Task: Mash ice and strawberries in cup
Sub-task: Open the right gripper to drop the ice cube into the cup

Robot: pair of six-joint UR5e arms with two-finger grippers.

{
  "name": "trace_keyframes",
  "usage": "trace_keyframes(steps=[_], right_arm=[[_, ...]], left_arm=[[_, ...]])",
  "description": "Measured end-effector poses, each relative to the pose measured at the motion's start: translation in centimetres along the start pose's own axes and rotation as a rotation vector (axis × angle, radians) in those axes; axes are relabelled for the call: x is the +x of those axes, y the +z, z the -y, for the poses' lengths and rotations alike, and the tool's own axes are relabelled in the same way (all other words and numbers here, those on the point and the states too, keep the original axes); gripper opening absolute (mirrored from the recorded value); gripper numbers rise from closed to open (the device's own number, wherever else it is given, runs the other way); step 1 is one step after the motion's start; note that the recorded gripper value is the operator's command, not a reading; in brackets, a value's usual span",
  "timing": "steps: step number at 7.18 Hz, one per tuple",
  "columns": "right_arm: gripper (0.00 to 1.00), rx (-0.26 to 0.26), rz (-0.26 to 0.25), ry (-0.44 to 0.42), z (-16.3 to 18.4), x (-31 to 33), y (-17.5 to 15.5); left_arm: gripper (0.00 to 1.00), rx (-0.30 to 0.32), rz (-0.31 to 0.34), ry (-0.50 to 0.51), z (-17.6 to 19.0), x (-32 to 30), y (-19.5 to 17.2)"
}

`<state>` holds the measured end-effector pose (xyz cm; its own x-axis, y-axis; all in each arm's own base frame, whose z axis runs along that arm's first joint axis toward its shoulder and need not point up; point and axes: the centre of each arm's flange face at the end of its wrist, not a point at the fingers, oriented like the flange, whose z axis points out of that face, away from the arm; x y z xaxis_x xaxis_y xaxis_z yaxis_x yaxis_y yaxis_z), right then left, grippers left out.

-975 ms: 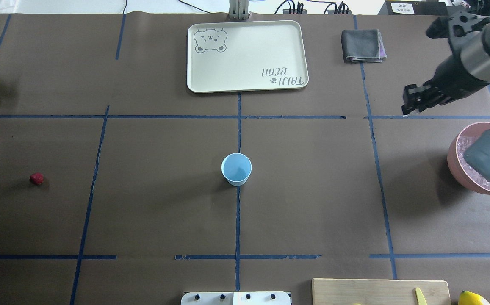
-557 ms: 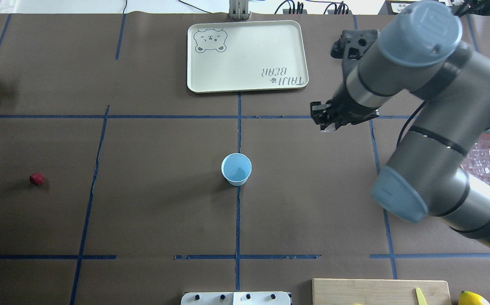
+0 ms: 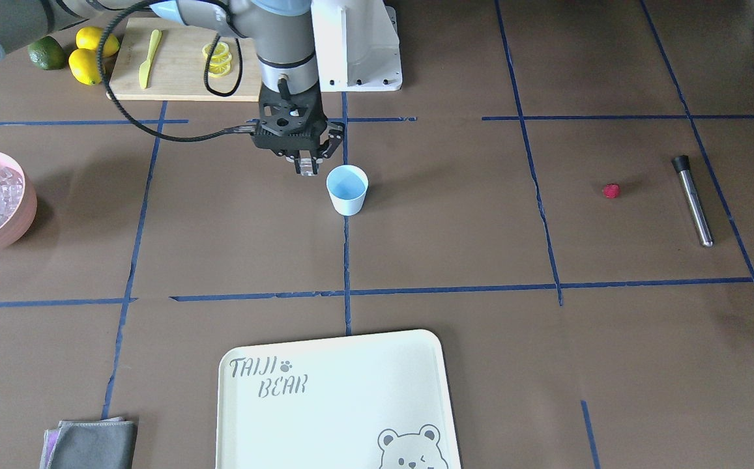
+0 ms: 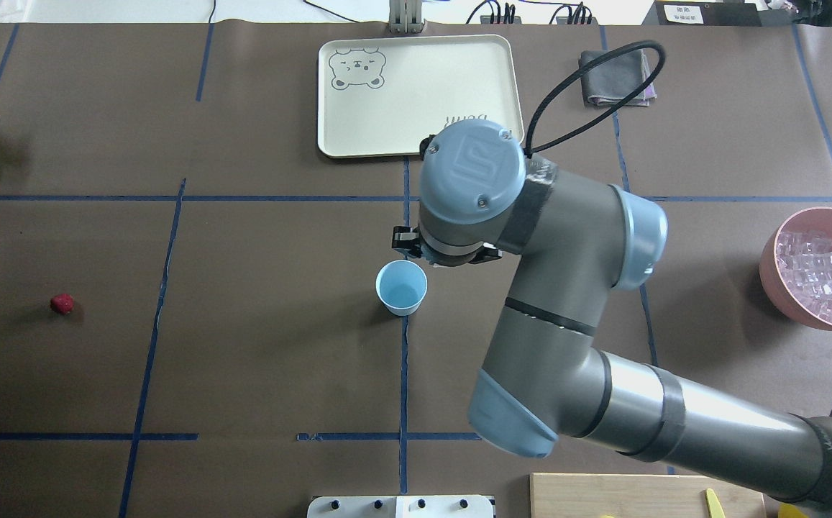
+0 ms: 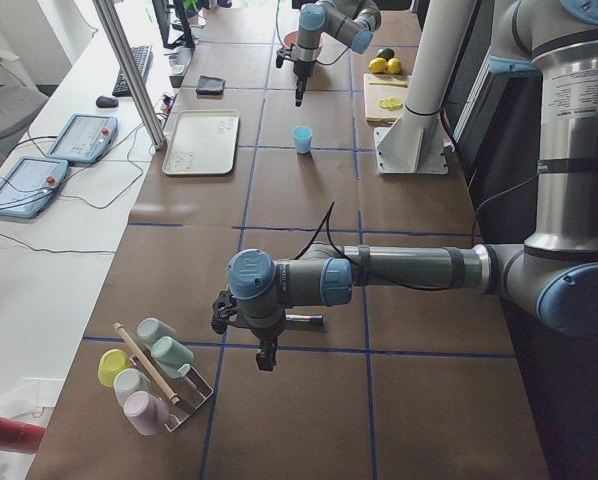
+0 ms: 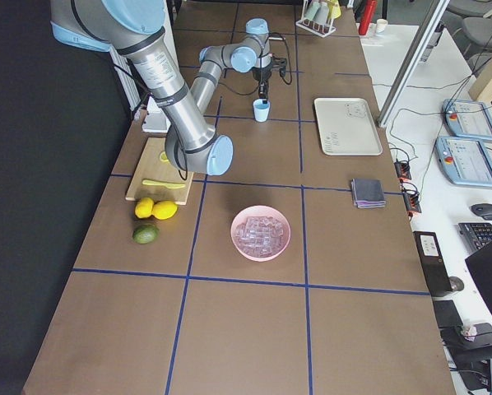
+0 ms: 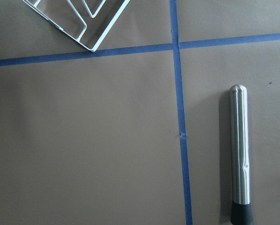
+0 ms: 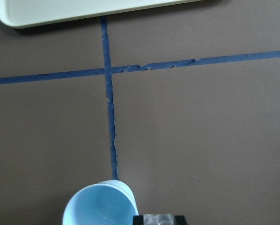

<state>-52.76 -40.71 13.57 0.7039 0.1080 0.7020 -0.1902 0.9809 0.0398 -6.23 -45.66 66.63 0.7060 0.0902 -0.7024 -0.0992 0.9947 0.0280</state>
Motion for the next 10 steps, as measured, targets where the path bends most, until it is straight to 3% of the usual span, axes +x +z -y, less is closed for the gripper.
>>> trace_keyframes(steps=[3,4,5,10], right_arm=[[0.04,-0.001,-0.031,0.008,-1.9,-4.6,3.1],[0.90,-0.002,-0.031,0.006,-2.0,-5.0,3.9],[0.99,-0.001,-0.030,0.001,-2.0,-5.0,4.6],[0.99,0.014,0.010,-0.006,-1.2,-4.7,4.8]], left_arm=[[1.00,-0.001,0.000,-0.001,0.0,-0.1,0.1],[1.00,-0.001,0.000,-0.001,0.0,-0.1,0.1],[1.00,-0.001,0.000,-0.001,0.0,-0.1,0.1],[1.00,-0.006,0.000,0.000,0.0,0.0,0.4]])
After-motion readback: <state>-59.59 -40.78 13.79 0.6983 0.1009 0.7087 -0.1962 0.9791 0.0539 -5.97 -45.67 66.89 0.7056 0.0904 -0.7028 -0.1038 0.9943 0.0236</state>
